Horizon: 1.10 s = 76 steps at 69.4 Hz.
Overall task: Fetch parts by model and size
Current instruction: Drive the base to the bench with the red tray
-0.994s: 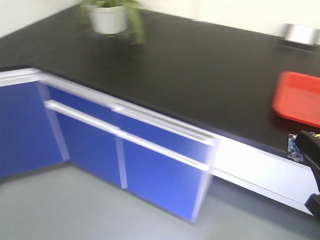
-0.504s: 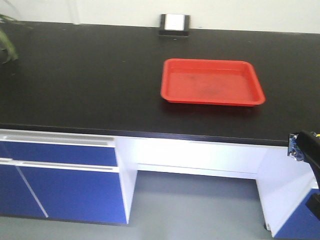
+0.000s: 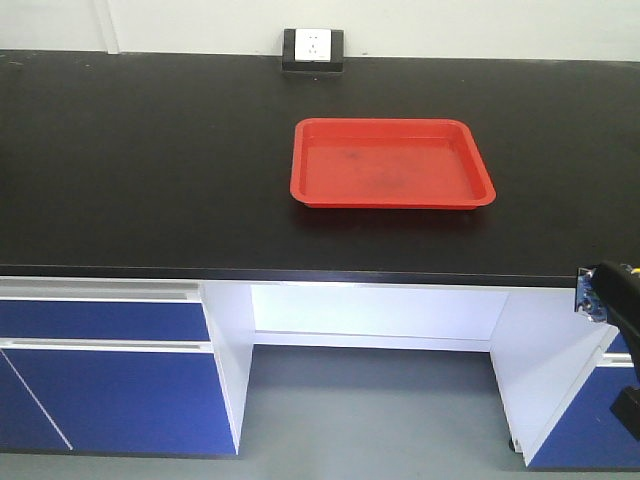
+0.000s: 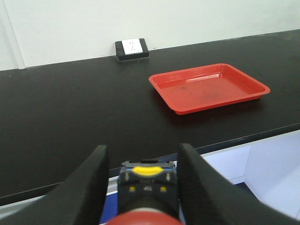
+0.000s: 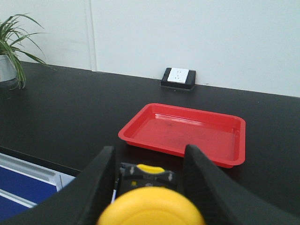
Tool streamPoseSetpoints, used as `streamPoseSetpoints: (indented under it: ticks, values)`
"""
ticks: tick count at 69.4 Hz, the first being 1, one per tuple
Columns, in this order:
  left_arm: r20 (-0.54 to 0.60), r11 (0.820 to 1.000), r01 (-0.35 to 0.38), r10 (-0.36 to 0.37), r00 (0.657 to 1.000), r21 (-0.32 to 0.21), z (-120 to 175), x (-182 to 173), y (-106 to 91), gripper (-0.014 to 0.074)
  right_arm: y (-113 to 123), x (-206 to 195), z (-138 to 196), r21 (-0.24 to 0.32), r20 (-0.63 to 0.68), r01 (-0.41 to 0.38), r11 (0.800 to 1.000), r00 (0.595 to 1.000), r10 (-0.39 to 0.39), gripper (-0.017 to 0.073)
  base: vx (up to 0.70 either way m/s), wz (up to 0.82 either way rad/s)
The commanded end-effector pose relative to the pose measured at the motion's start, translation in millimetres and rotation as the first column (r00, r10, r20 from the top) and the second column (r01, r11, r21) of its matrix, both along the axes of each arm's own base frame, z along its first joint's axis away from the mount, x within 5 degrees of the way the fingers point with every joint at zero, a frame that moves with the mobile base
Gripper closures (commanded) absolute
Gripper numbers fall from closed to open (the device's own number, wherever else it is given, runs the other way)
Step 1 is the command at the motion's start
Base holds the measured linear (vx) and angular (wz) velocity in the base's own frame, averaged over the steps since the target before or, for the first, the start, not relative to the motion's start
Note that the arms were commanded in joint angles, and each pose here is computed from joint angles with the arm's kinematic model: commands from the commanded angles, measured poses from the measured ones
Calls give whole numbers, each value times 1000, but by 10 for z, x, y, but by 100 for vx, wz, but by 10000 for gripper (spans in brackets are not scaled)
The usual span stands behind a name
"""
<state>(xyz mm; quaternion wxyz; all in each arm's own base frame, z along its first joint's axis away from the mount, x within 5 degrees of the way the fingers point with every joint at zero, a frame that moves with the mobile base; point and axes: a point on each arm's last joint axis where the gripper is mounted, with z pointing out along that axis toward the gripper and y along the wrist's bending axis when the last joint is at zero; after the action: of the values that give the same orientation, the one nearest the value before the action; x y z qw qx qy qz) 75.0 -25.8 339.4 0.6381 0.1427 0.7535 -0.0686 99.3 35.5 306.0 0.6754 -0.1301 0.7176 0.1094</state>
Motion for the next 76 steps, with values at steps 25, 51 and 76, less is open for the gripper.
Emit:
streamPoseSetpoints:
  ticks: [25, 51, 76]
  values:
    - [79, 999, -21, 24, 997, -39, 144, 5, 16, 601, 13, -2, 158, 22, 97, -16, 1000, 995, 14, 561, 4, -6]
    - [78, 999, -21, 24, 997, -39, 143, 4, 15, 601, 13, -2, 158, 22, 97, -16, 1000, 995, 14, 561, 12, -5]
    - [78, 999, -21, 24, 997, -39, 143, 4, 15, 601, 13, -2, 158, 22, 97, -16, 1000, 995, 14, 561, 20, -4]
